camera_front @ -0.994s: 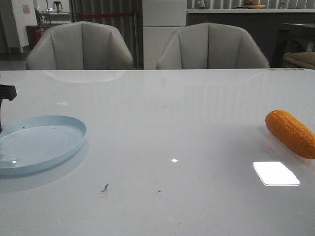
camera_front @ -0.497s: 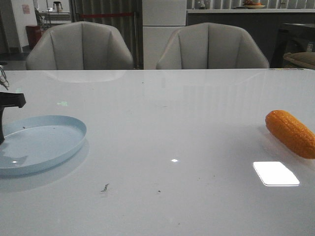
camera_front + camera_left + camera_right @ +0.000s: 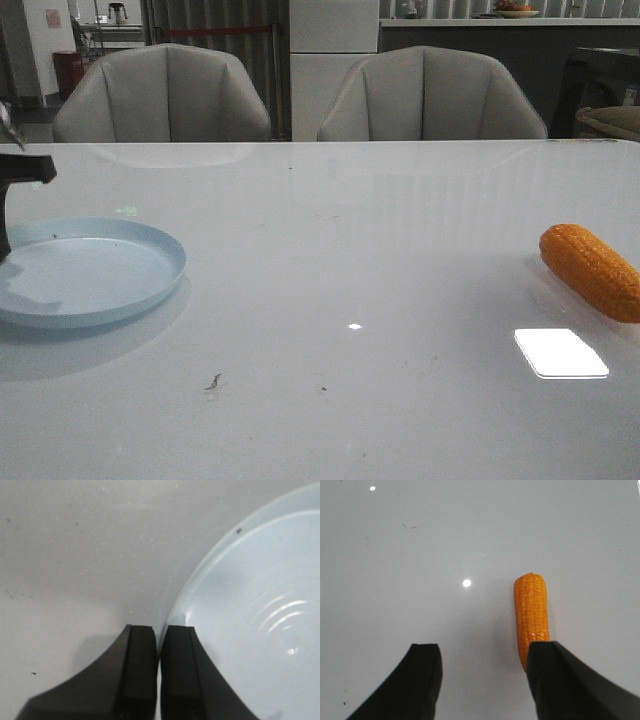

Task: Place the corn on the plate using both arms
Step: 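Hook the left gripper on the plate rim and drag it toward the table center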

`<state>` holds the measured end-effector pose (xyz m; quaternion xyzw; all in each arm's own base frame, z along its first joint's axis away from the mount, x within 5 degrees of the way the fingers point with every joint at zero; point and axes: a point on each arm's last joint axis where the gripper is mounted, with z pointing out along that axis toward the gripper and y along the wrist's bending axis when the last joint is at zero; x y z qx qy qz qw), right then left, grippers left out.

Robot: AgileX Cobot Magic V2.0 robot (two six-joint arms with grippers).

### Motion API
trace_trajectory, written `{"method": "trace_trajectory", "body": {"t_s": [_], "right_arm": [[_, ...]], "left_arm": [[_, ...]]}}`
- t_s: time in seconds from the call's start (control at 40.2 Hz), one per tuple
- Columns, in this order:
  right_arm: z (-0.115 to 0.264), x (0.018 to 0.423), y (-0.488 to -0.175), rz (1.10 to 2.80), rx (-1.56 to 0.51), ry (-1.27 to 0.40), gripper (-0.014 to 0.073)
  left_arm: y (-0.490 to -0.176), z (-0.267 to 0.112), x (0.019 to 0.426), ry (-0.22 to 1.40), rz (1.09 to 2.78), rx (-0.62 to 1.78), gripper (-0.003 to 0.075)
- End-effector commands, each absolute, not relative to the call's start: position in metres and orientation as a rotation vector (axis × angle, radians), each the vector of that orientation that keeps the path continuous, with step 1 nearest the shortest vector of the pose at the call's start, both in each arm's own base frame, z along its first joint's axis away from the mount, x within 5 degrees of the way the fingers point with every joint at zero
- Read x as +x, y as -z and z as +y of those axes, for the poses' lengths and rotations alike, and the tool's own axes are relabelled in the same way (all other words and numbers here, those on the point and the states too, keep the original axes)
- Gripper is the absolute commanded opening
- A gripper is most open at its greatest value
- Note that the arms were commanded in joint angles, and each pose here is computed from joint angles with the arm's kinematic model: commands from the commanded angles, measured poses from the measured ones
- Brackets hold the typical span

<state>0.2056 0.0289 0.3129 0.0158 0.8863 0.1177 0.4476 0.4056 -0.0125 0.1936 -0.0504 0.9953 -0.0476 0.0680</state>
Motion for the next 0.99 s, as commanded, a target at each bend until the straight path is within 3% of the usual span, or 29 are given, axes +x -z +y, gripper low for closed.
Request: {"method": "trace_trajectory", "body": {"t_s": [0.0, 0.224, 0.398, 0.746, 0.969], "right_arm": [[0.027, 0.209, -0.329, 2.094, 0.051, -0.285, 0.0489], [0.027, 0.209, -0.329, 2.094, 0.051, -0.285, 0.0489], [0.027, 0.209, -0.329, 2.094, 0.051, -0.285, 0.0489], [0.027, 0.209, -0.329, 2.094, 0.051, -0.285, 0.0489], [0.027, 0.209, -0.329, 2.094, 0.051, -0.285, 0.0489]], "left_arm": [[-0.245, -0.020, 0.411, 0.240, 2.892, -0.165, 0.0096], [-0.295, -0.047, 0.419, 0.468, 2.807, -0.129, 0.0096], [-0.307, -0.082, 0.415, 0.600, 2.800, -0.040, 0.0096], [-0.281, -0.165, 0.401, 0.649, 2.893, 0.223, 0.0096], [-0.240, -0.205, 0.396, 0.612, 2.989, 0.353, 0.0097]]}}
